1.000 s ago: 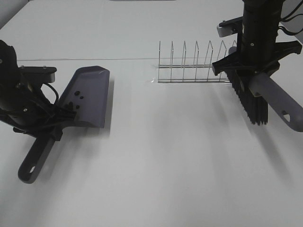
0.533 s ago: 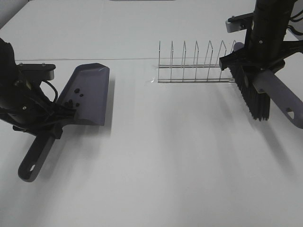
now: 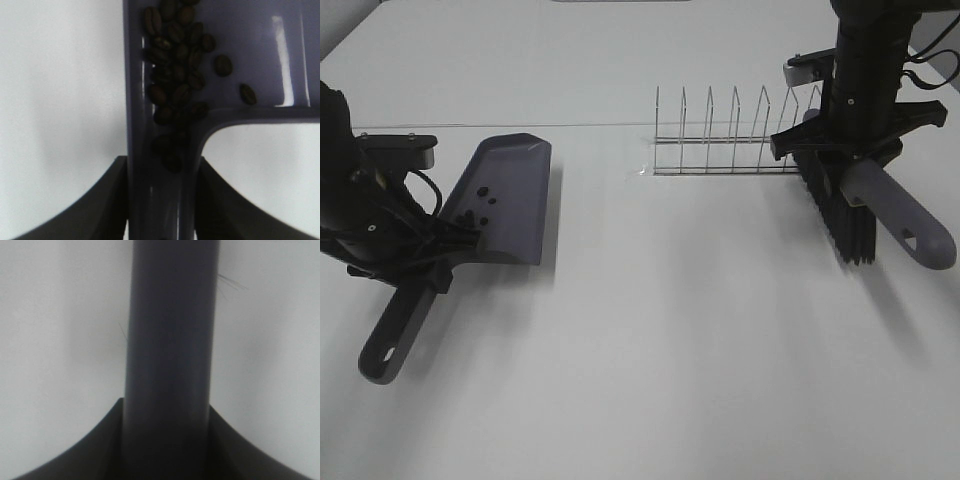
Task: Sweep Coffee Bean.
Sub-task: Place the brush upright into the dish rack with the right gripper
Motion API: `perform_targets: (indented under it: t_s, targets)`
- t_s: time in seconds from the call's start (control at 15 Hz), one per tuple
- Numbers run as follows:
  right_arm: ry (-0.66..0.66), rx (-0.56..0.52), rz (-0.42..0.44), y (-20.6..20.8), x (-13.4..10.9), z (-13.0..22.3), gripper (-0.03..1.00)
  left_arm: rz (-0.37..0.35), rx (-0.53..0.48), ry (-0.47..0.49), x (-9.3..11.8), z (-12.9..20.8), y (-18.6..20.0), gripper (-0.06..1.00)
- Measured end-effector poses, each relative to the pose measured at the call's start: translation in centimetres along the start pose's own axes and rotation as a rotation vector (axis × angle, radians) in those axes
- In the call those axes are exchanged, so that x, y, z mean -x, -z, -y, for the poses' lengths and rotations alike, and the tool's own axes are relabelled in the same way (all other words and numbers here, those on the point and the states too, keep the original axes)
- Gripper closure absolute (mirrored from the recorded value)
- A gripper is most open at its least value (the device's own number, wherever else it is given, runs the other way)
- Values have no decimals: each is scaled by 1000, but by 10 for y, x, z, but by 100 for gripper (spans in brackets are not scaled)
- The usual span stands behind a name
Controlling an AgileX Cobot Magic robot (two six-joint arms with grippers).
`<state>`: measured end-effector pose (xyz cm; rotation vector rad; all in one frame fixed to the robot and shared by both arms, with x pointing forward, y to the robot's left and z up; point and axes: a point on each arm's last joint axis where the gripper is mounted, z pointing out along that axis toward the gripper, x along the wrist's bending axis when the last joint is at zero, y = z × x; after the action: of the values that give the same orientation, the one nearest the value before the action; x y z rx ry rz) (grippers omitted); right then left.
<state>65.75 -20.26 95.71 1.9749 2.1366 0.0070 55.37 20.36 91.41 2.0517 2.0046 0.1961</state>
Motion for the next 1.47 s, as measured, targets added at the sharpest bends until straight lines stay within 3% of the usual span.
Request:
perform_targets:
  t_s: [0.2,0.53,0.8,1.13,1.47]
  targets:
    - [-15,54,5,10,0,-18,62,0,0,0,0,0,0,59]
    - [0,5,23,-7,-5,-31,62,0,1,0,0,0,0,59]
    - [-16,80,20,-1,-6,-56,62,0,1,0,0,0,0,59]
    - [-11,87,31,-11,-8,-67,62,0,1,0,0,0,0,59]
    - [-39,70,0,-22,5,-70,62,0,1,0,0,0,0,59]
